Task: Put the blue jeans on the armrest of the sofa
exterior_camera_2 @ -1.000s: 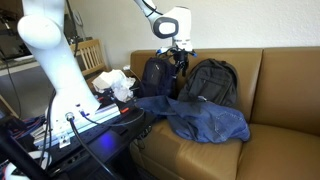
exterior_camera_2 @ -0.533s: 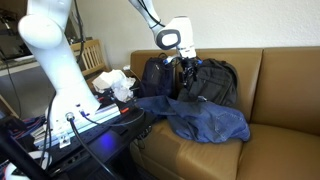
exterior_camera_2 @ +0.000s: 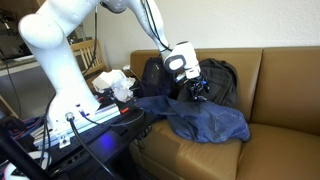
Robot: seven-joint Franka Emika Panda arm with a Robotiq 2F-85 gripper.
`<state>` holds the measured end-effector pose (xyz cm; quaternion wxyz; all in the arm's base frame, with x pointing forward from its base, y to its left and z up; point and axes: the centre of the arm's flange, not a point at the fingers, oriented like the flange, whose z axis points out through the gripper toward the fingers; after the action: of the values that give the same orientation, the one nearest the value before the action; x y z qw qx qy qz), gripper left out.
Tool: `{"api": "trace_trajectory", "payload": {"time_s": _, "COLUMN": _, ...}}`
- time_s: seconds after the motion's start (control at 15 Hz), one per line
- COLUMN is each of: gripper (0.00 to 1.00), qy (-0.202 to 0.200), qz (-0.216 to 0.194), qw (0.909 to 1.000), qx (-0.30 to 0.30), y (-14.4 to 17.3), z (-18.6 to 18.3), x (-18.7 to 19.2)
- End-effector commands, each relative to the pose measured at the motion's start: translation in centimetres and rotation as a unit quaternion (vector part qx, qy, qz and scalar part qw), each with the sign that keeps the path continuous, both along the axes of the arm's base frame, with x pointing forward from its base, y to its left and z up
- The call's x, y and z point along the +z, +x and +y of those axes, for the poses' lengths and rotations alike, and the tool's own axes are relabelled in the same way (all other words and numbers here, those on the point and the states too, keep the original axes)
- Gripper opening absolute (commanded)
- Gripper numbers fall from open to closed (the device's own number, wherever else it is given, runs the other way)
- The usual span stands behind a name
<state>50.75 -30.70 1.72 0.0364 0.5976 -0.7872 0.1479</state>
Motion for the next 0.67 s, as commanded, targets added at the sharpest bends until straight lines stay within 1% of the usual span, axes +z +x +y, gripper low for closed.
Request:
{"api": "trace_trajectory", "payload": {"time_s": 0.0, "gripper": 1.0, "qy": -0.006, "qz": -0.001, "qw": 1.0, "qx": -0.003, "y": 0.5, "z": 0.1, "x": -0.5}}
{"api": "trace_trajectory", "payload": {"time_s": 0.2, "gripper": 1.0, "qy": -0.014, "qz": -0.002, "qw": 0.9999, "qx": -0.005, "y": 1.1, "z": 0.2, "x": -1.1}}
{"api": "trace_trajectory", "payload": {"time_s": 0.27, "gripper": 1.0, "qy": -0.005, "qz": 0.034, "qw": 0.9993, "qx": 0.014, "y": 1.1, "z": 0.1, "x": -1.5}}
{"api": "trace_trajectory", "payload": {"time_s": 0.33, "gripper": 1.0, "qy": -0.026, "qz": 0.053, "qw": 0.9982, "qx": 0.005, "y": 1.3, "z": -0.1, "x": -2.6}}
{"api": "trace_trajectory", "payload": {"time_s": 0.47, "gripper": 1.0, "qy": -0.039, "qz": 0.078, "qw": 0.9962, "qx": -0.005, "y": 1.6, "z": -1.0, "x": -4.6}}
{"api": "trace_trajectory", "payload": {"time_s": 0.53, "gripper": 1.0, "qy": -0.039, "qz": 0.08, "qw": 0.996, "qx": -0.008, "y": 1.8, "z": -1.2, "x": -5.5}}
{"api": "trace_trajectory", "payload": {"time_s": 0.6, "gripper": 1.0, "qy": -0.05, "qz": 0.083, "qw": 0.9951, "qx": -0.018, "y": 2.1, "z": -1.2, "x": -6.4}}
